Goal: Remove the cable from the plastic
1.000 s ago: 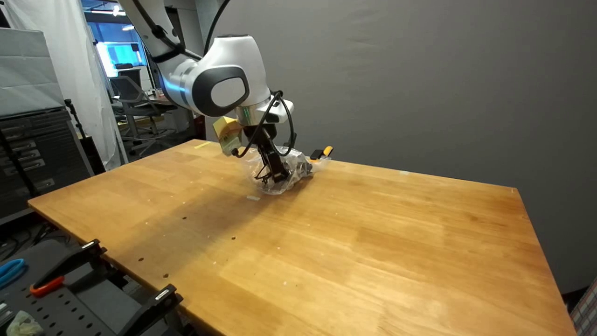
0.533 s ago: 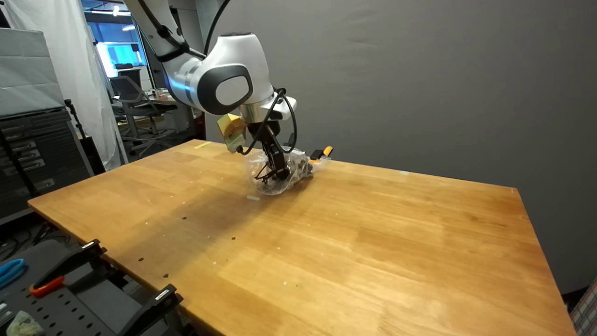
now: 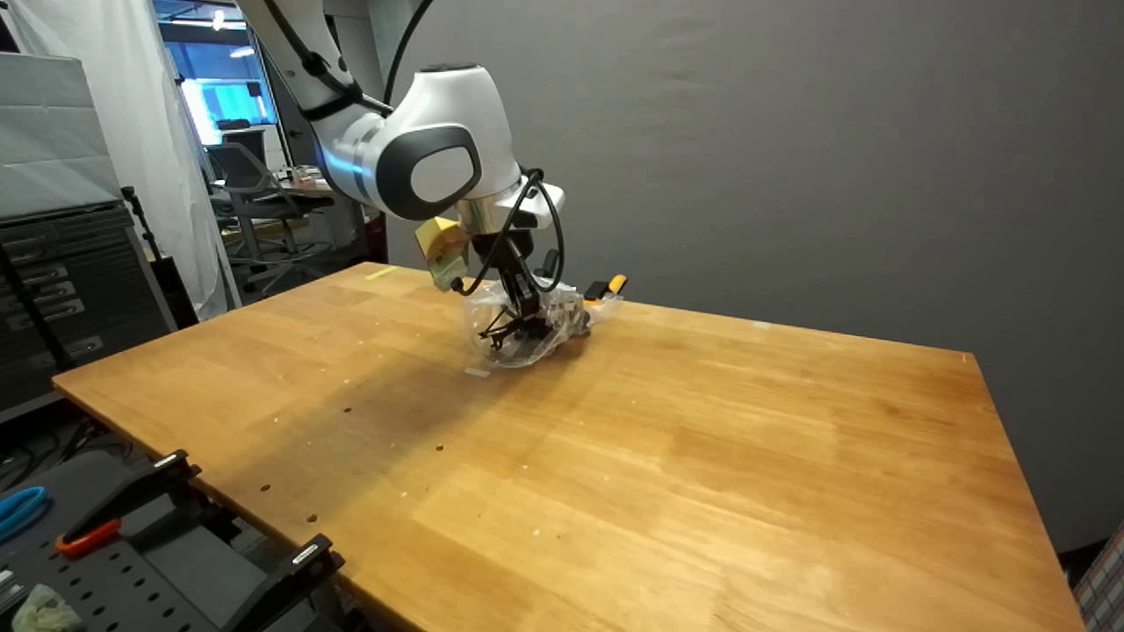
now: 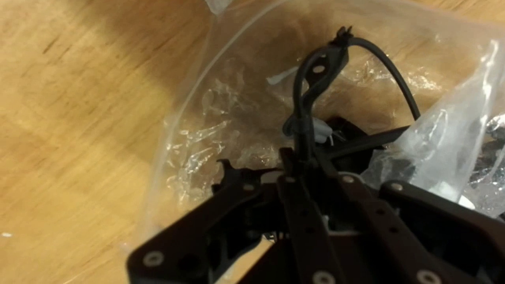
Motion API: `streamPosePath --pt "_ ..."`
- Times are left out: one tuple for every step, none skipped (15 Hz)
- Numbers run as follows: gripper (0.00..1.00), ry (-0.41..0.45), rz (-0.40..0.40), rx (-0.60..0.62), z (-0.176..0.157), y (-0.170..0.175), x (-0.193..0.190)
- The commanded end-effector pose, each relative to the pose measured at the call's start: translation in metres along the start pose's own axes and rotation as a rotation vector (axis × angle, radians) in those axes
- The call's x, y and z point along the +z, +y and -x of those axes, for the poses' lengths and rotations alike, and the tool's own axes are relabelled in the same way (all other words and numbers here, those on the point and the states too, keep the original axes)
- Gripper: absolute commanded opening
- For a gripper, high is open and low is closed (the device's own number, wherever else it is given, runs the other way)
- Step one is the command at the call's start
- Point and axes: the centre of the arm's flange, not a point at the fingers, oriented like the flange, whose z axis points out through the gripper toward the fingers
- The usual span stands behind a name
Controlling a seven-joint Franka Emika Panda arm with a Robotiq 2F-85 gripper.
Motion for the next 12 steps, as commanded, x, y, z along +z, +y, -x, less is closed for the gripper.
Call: streamPosePath --pt "0.02 0.028 -0.005 -0.004 -0.009 0.004 0.008" --pt "0.03 0.029 -0.001 -0.008 -0.009 0.004 0.006" --pt "0.03 0.031 0.001 -0.009 -0.009 0.004 0.004" --pt "0.03 0.034 0.005 -0.016 -0.007 0.003 -0.002" --pt "0.03 0.028 0.004 -0.019 -0.006 0.002 -0.006" --pt "0.03 0.012 0.011 -0.030 -0.003 0.000 -0.015" --pt "0.03 -0.003 0.031 -0.054 0.001 0.000 -0.021" --pt "0.03 -0.021 0.040 -0.074 0.004 0.001 -0.027" --pt "0.03 -0.050 0.050 -0.093 0.008 0.003 -0.034" --pt "0.03 -0.064 0.073 -0.111 0.013 0.005 -0.040" --pt "0.03 -0.080 0.096 -0.130 0.018 0.007 -0.046" --pt "0.03 -0.115 0.118 -0.154 0.023 0.011 -0.051"
